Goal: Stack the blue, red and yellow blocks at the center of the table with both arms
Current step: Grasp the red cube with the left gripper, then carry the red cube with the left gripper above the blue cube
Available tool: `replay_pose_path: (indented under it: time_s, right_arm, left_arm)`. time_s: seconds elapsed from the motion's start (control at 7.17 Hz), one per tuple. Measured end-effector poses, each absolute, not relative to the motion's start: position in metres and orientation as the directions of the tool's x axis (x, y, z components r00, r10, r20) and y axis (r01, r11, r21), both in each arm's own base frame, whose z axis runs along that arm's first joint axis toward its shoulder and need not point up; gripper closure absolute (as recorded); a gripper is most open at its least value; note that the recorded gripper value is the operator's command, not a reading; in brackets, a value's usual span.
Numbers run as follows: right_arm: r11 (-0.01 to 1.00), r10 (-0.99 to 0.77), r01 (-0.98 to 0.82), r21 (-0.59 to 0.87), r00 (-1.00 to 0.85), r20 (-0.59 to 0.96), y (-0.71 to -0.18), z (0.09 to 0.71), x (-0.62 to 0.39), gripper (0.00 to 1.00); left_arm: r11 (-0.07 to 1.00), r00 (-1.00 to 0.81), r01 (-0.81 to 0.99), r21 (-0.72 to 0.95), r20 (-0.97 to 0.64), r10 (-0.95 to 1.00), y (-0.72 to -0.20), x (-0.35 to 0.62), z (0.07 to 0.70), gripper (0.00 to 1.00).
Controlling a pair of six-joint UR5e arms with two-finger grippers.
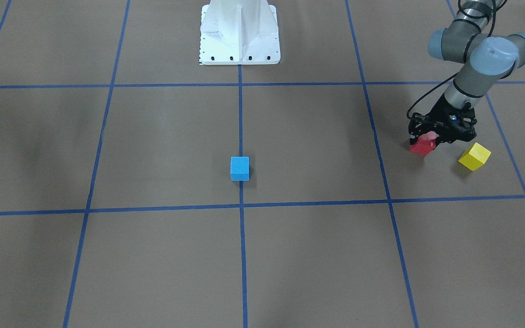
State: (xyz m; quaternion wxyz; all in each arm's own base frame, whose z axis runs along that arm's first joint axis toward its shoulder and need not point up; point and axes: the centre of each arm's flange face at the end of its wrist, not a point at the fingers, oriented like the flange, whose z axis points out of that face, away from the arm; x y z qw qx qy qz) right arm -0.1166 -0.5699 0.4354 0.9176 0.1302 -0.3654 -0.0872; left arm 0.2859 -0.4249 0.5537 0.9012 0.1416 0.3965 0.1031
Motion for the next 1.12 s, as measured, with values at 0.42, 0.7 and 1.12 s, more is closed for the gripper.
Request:
replay_pose_path:
  time_s: [0.42, 0.7, 1.12]
  right_arm:
    - [0.952, -0.253, 0.065, 0.299, 0.718, 0.649, -0.570, 0.437, -0.117, 0.00]
    - [0.956, -0.247, 0.071, 0.283, 0.716, 0.653, -0.565, 0.447, -0.115, 0.00]
    - [0.947, -0.294, 0.136, 0.291, 0.731, 0.616, -0.543, 0.497, -0.078, 0.00]
  left_arm:
    - [0.942, 0.640, -0.073, 0.327, -0.709, 0.296, -0.427, 0.274, 0.527, 1.00]
    - [0.958, 0.668, -0.046, 0.283, -0.704, 0.240, -0.457, 0.271, 0.465, 1.00]
    - [0.980, 0.692, 0.007, 0.200, -0.709, 0.139, -0.522, 0.319, 0.320, 1.00]
